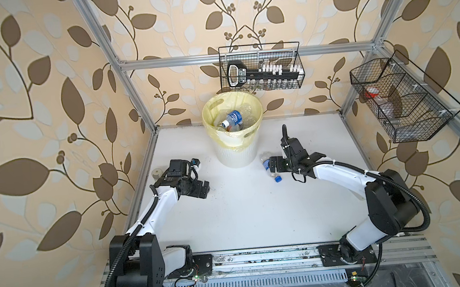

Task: Throw the plastic bottles in the bin
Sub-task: Pick up the plastic bottle from the center of the table.

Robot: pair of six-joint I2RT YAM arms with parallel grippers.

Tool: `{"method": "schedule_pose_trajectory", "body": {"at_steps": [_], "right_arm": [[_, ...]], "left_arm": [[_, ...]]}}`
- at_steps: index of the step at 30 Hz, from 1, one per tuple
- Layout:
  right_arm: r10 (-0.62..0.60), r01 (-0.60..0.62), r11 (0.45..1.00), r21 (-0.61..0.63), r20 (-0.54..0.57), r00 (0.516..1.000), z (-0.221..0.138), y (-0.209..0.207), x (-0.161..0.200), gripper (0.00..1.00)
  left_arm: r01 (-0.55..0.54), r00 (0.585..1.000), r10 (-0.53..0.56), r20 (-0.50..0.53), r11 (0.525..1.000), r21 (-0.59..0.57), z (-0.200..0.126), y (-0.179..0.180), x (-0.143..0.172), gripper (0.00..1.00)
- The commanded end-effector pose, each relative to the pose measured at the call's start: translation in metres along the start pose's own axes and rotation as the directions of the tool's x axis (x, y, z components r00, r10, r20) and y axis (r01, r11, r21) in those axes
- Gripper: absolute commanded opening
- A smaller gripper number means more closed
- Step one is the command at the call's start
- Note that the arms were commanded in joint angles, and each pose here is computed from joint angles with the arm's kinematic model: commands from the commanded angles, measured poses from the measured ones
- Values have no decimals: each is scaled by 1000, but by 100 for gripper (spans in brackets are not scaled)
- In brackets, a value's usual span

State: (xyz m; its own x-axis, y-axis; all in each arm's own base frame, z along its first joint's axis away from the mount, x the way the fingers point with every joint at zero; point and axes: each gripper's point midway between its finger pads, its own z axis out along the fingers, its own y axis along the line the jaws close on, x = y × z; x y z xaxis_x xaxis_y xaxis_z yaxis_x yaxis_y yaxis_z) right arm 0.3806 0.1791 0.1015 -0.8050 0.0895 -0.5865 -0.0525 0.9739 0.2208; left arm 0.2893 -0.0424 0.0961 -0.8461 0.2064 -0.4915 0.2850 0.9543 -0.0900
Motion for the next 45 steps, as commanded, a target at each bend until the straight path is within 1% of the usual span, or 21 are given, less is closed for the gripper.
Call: {"method": "schedule_pose_trajectory", "body": {"at_steps": [1,4,9,12,18,23,27,28,30,34,39,45], "right_arm": [[-35,35,999,-4,8,999,11,5,-11,100],[-31,31,999,13,-2,1000,23,3,-8,100],[-27,27,999,-18,3,1000,38,9,-8,99],[-35,35,999,-25,-8,999,45,12,-7,93],[-25,25,1000,-10,-20,999,54,11,-6,77],[-20,20,1000,-3,-36,999,62,12,-1,76],[-39,39,999,-8,-54,998,66,20,5,76],[-46,45,999,-9,-56,997,67,22,6,71],[-53,52,999,-8,-62,997,68,24,7,57],[-62,61,998,-15,-65,996,64,26,5,43],[-52,52,999,-5,-59,997,49,21,5,43],[-2,0,999,-51,-36,999,23,18,16,42]], "left_arm": [[-26,999,25,31,999,32,-6,-6,-2,99],[-25,999,24,30,999,31,-6,-5,-1,99],[-23,999,22,25,999,43,-8,-7,0,99],[-29,999,27,25,998,61,-7,-9,1,99],[-26,1000,25,17,999,41,-3,-4,2,99],[-29,999,28,19,999,43,-4,-5,3,99],[-26,999,26,22,999,41,-4,-4,2,99],[-27,999,26,22,999,41,-4,-4,2,99],[-27,999,26,21,999,39,-4,-4,3,99],[-25,1000,25,16,999,37,-2,-3,4,99],[-26,999,25,19,999,37,-3,-3,3,99],[-27,999,26,24,999,38,-4,-3,3,99]]}}
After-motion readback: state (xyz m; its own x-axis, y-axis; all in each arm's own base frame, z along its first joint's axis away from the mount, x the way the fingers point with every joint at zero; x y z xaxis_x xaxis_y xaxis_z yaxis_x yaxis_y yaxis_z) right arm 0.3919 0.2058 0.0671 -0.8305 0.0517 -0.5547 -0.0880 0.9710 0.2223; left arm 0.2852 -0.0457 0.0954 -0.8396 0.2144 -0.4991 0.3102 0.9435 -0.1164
